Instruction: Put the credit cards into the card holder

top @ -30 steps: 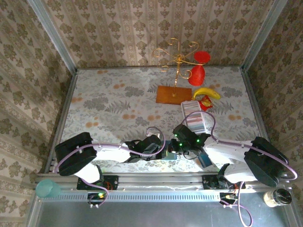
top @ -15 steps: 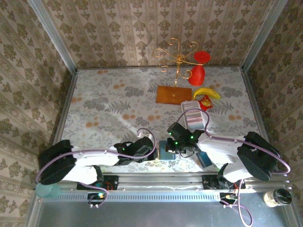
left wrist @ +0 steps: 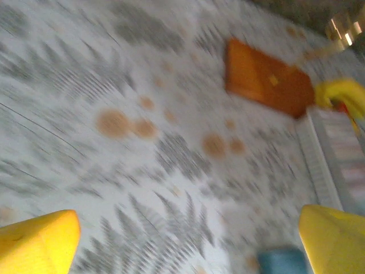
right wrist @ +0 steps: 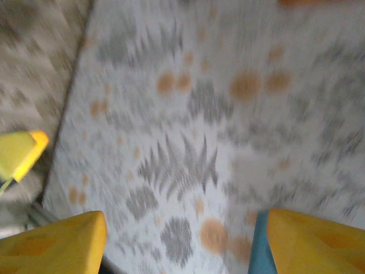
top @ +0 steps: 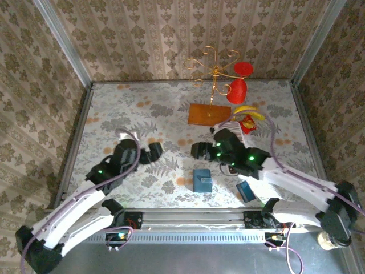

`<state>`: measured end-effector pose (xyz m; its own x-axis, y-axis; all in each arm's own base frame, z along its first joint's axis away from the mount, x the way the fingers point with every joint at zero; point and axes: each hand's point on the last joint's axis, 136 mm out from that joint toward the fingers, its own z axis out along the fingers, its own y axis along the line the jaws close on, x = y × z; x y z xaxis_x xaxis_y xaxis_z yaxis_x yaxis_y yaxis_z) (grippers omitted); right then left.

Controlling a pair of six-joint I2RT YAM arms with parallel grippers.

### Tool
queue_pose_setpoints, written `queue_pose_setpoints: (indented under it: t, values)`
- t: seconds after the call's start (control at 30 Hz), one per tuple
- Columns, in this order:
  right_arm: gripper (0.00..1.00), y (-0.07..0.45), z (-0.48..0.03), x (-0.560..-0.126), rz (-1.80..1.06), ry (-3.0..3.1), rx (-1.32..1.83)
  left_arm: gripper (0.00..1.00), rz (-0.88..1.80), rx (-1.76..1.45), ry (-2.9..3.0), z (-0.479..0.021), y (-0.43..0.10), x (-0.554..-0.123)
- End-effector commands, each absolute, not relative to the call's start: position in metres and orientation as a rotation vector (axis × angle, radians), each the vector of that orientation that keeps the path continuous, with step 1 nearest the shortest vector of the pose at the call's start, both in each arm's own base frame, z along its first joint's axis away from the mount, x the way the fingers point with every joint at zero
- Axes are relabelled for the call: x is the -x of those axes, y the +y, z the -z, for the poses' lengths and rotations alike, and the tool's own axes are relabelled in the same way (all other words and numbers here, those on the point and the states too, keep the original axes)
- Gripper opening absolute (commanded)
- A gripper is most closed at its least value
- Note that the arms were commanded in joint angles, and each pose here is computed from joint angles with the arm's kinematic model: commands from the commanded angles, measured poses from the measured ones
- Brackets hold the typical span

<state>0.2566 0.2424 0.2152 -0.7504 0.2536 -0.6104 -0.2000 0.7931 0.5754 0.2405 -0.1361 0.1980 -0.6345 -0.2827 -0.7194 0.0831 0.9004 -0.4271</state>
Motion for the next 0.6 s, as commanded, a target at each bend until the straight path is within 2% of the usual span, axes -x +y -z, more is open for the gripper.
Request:
queue_pose_setpoints:
  t: [0.0,0.1,0.23,0.4,0.57]
  values:
    - [0.78,0.18,-0.24,-0.277,-0.498,2.075,-0.024,1.0,0.357,0.099,2.17,-0.211,-0.097,-0.258]
    - [0.81,0.133,-0.26,-0.288,-0.284,1.868,-0.02,1.0,0.161,0.349,2.113,-0.209,-0.033,-0.281]
    - [0.84,0.073,-0.256,-0.305,-0.046,1.747,-0.049,1.0,0.034,0.479,2.028,-0.194,0.022,-0.301]
    - [0.93,0.018,-0.204,-0.33,0.087,1.75,-0.105,1.0,-0.053,0.545,1.925,-0.175,0.067,-0.313]
    - [0.95,0.011,-0.142,-0.347,0.105,1.893,-0.062,1.0,-0.168,0.444,1.905,-0.162,0.074,-0.315]
